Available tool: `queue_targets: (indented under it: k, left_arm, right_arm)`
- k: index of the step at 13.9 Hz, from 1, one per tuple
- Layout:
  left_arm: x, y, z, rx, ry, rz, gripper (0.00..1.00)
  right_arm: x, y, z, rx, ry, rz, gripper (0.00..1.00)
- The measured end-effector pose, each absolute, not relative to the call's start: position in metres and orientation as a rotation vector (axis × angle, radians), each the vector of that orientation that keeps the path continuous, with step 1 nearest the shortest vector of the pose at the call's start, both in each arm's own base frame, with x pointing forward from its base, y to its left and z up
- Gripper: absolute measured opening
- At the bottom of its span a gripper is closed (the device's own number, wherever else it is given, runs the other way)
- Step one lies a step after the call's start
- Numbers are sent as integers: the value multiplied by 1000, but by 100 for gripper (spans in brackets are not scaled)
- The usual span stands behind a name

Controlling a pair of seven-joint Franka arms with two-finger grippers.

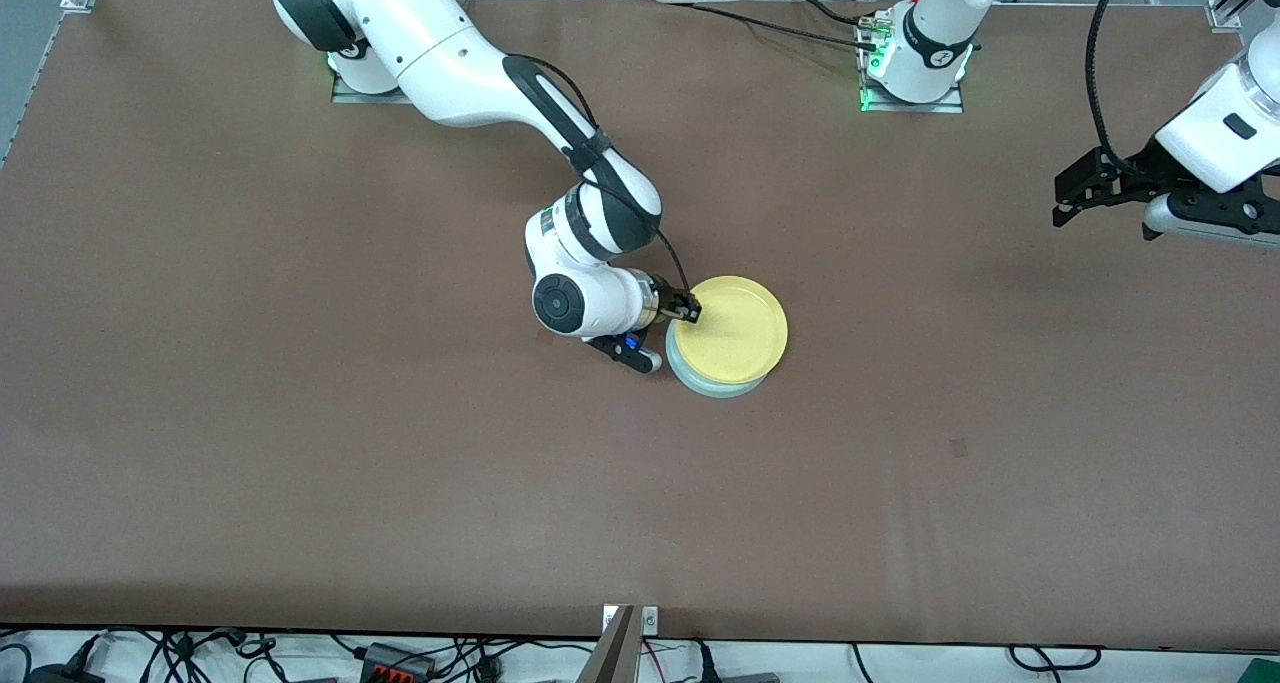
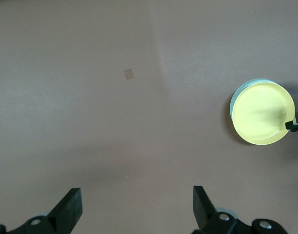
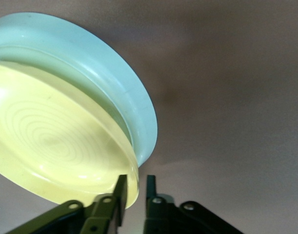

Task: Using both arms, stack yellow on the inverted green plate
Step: 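Open the right gripper and retract it from the stacked plates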

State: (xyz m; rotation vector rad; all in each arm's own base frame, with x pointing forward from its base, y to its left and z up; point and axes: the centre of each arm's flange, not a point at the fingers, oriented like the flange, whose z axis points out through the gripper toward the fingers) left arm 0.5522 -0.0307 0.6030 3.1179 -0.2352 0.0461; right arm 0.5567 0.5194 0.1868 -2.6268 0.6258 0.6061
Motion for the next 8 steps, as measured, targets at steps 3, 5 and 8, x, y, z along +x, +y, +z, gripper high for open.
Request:
queue_targets:
  k: [3,5,8]
  left_arm:
    - [554,-36,605,3118,-248,53,100]
    - [555,-38,605,3117,-255,55,100]
    - [556,-40,605,3117,-259,54,100]
  right_arm:
    - [567,512,221,-2721,554,530,59]
    - [583,489,272,-2812,505,462,79]
    - [619,425,348,-2884,459,343,100]
